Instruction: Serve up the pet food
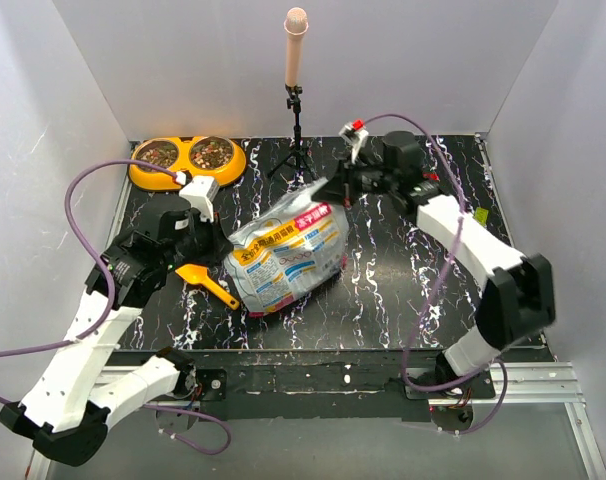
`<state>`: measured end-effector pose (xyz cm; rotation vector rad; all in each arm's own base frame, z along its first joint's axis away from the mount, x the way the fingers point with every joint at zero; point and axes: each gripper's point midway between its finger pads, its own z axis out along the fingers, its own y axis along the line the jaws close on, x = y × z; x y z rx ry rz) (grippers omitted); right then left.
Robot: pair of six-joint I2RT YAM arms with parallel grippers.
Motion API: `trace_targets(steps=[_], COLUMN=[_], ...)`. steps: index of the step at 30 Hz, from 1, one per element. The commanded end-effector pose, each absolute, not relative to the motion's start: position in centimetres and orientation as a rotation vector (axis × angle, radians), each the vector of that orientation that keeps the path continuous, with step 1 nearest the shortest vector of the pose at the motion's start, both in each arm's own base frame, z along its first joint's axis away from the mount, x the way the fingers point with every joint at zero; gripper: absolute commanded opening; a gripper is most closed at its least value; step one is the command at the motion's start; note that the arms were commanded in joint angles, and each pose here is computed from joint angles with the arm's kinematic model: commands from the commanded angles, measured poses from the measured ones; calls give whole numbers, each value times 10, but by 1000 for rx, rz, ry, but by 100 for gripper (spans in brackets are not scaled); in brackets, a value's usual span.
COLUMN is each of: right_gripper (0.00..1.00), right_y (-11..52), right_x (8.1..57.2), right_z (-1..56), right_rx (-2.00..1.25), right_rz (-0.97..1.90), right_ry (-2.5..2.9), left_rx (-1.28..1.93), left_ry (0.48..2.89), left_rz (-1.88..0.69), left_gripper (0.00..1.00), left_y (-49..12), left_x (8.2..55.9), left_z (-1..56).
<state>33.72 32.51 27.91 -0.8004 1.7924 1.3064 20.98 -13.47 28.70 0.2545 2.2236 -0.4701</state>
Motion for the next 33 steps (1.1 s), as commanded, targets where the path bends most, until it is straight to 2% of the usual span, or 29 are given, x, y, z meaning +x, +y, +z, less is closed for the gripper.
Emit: trace_targets(steps=[1,4,5,6,8,9,10,11,15,22,27,33], right_gripper=[1,1,6,15,42,65,78,80,84,87,86,83], right_y=[250,224,218,211,202,201,203,206,213,268,306,319], right_x=[327,298,286,277,261,253,243,233,227,236,234,201], right_z=[345,322,312,303,295,296,296,296,300,323,316,294], right_rx=[-674,-681,-702,-713,-763,-811,-932,-1014,-1279,-1532,-1692,-1906], right_rz=[939,838,818,794,755,745,718,691,431,314,367,471], right_ry=[1698,1806,1819,1837,1862,1866,1853,1876,1843,1585,1513,1488], left_rx=[161,322,398,449,552,596,649,695,822,883,930,984], left_ry=[2080,2051,2026,2009,1982,1984,1994,2002,1973,1890,1871,1835], left_rz=[-443,-601,-645,-676,-696,-693,-689,-688,-698,-774,-765,-693], left_gripper=[0,0,0,0,0,0,0,0,0,0,0,0], left_y=[-130,-167,-178,-186,-193,-194,-195,-196,-198,-203,-197,-186], left_x=[232,240,240,240,238,236,234,230,220,202,191,184], left_z=[302,301,302,302,301,300,298,297,300,315,313,308])
